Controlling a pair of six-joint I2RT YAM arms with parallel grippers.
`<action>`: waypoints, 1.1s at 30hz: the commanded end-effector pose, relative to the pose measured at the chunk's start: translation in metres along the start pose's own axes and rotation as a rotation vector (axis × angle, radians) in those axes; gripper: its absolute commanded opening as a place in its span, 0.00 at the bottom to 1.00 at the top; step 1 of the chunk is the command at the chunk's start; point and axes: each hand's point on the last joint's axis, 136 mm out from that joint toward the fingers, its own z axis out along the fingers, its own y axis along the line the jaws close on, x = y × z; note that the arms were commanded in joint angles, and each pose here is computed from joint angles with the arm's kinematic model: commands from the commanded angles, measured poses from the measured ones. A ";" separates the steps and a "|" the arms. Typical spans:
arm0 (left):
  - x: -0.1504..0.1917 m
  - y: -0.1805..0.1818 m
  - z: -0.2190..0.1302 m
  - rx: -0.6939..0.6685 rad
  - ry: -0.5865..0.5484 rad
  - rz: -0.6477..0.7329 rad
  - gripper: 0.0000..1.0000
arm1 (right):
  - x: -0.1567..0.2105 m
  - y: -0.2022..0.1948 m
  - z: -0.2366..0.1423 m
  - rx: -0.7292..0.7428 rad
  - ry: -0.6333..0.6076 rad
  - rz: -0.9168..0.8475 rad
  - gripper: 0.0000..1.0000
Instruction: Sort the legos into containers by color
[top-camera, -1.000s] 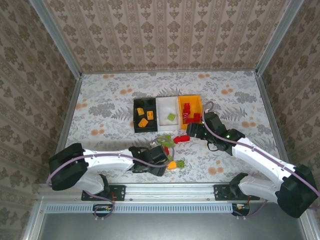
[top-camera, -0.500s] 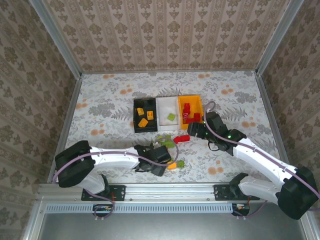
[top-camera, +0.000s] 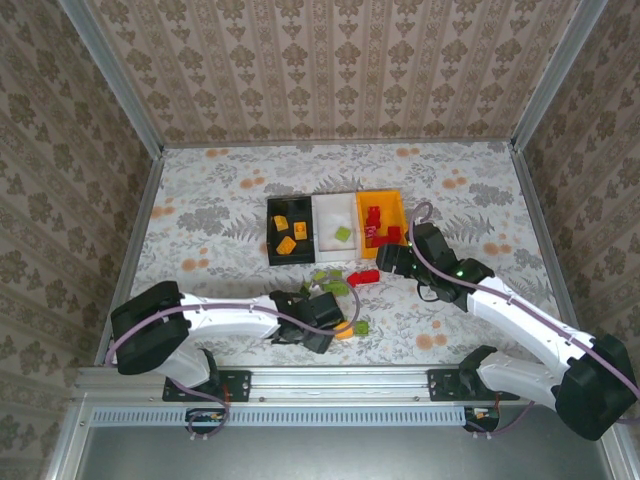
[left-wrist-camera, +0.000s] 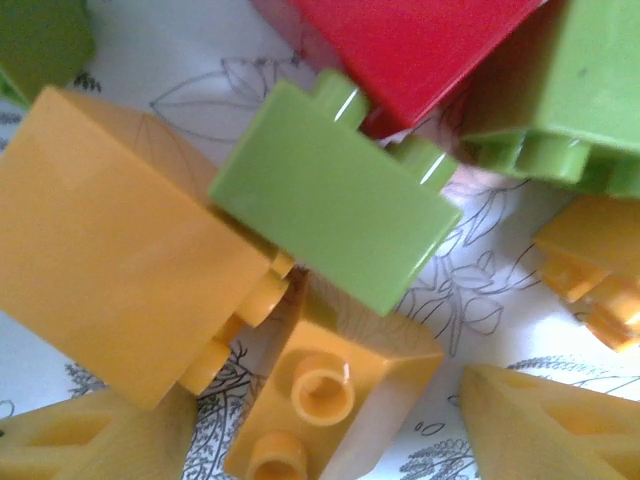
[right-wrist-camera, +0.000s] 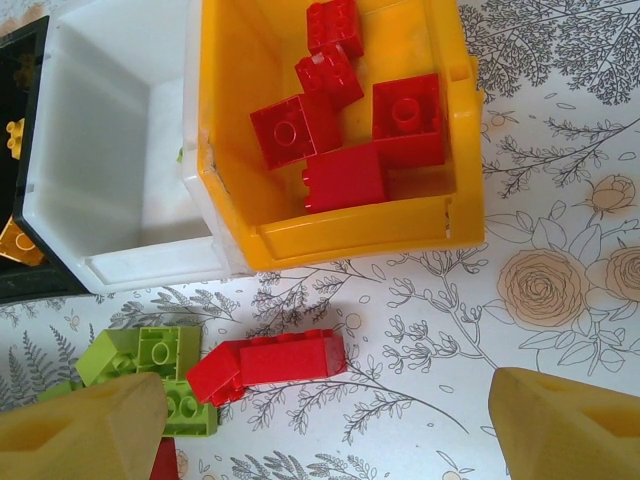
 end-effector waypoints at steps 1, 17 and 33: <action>-0.032 -0.020 -0.011 0.064 -0.162 0.025 0.72 | 0.004 -0.005 -0.002 0.001 0.005 -0.003 0.85; -0.003 0.001 0.001 -0.007 -0.059 -0.032 0.58 | 0.005 -0.006 -0.004 -0.002 0.009 0.004 0.86; 0.001 -0.006 0.015 0.020 -0.041 0.001 0.47 | 0.004 -0.007 -0.005 0.006 0.001 0.012 0.85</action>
